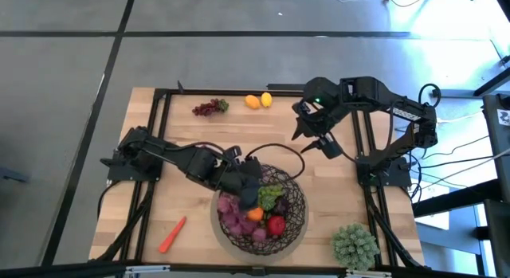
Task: Build produce basket
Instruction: Put the purple garlic into the mesh basket
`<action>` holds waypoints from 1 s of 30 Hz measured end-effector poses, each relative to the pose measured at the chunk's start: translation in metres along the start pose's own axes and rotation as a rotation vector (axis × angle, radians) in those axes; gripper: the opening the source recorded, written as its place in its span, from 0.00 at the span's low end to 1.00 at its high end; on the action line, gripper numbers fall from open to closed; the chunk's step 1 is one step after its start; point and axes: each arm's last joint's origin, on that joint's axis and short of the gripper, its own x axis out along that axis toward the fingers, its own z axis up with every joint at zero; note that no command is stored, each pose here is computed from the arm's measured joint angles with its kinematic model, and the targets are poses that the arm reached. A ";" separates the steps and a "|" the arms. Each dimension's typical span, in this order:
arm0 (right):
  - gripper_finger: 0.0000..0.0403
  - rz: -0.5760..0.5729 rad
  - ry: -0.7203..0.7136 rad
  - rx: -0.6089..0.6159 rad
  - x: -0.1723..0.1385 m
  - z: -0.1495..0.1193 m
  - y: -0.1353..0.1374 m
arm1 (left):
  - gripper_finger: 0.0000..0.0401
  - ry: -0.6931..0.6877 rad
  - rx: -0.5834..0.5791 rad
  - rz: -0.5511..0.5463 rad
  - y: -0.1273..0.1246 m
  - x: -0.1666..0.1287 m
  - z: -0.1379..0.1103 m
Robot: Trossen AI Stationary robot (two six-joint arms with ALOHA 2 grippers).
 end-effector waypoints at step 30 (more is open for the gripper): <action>0.52 0.063 -0.021 -0.022 0.000 -0.001 0.003 | 0.24 0.124 -0.060 -0.120 -0.013 0.030 -0.002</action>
